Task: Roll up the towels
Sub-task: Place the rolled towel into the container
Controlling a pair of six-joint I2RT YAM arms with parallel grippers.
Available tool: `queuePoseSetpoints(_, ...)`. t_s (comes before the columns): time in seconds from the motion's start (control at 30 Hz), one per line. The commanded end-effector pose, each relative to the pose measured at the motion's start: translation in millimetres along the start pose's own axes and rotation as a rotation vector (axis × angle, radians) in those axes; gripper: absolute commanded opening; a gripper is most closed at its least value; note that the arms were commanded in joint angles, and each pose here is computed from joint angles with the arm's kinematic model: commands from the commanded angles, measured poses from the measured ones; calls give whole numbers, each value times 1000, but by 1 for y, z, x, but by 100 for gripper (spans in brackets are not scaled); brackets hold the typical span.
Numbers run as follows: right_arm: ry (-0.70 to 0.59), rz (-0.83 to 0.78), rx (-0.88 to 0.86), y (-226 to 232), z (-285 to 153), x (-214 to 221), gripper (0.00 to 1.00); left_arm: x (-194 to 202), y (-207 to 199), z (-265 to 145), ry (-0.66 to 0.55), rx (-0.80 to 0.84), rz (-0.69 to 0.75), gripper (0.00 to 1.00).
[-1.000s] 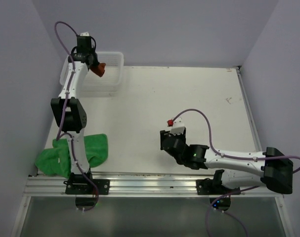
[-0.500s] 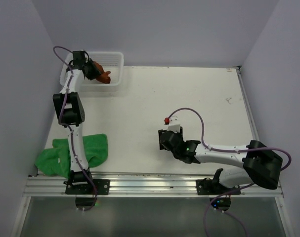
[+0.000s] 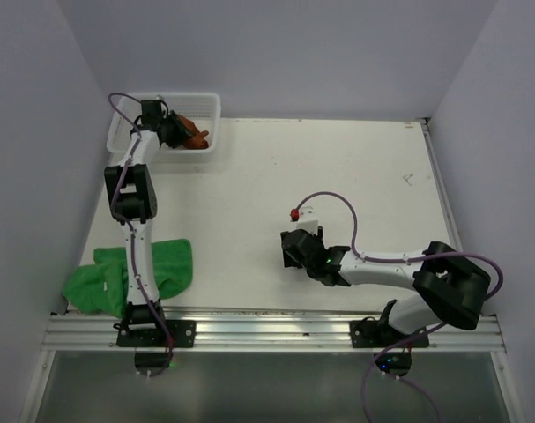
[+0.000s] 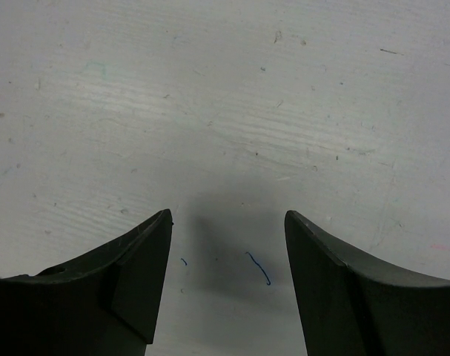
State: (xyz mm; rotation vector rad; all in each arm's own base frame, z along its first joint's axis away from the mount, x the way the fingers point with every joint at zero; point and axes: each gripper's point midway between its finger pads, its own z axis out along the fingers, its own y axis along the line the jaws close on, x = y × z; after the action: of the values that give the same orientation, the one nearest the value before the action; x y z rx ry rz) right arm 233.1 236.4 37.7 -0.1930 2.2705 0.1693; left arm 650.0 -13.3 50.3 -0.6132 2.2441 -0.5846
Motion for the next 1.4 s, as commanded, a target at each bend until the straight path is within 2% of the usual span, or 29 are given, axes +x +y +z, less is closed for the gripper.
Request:
queuePoseSetpoints(0.0,-52,32,-42,16,4,-24,66,-10,-6,3,-35,51,-2,39)
queuePoseSetpoints(0.07,-46,33,-44,17,6,-23,66,-8,-5,4,-33,51,0,43)
queuePoseSetpoints(0.3,-40,33,-52,20,8,-24,65,-11,-6,-2,-46,66,10,69)
queuePoseSetpoints(0.57,-38,24,-51,20,8,-24,65,-14,-7,-13,-47,58,30,80)
queuePoseSetpoints(0.67,-39,26,-53,21,8,-26,65,-14,-9,-19,-45,65,33,87)
queuePoseSetpoints(0.8,-36,26,-59,23,7,-26,65,-25,-20,-31,-71,93,66,100)
queuePoseSetpoints(1.03,-44,30,-57,22,4,-31,65,-53,-46,-62,-133,136,114,100)
queuePoseSetpoints(1.37,-71,25,-50,18,-9,-48,65,-88,-58,-121,-207,87,163,100)
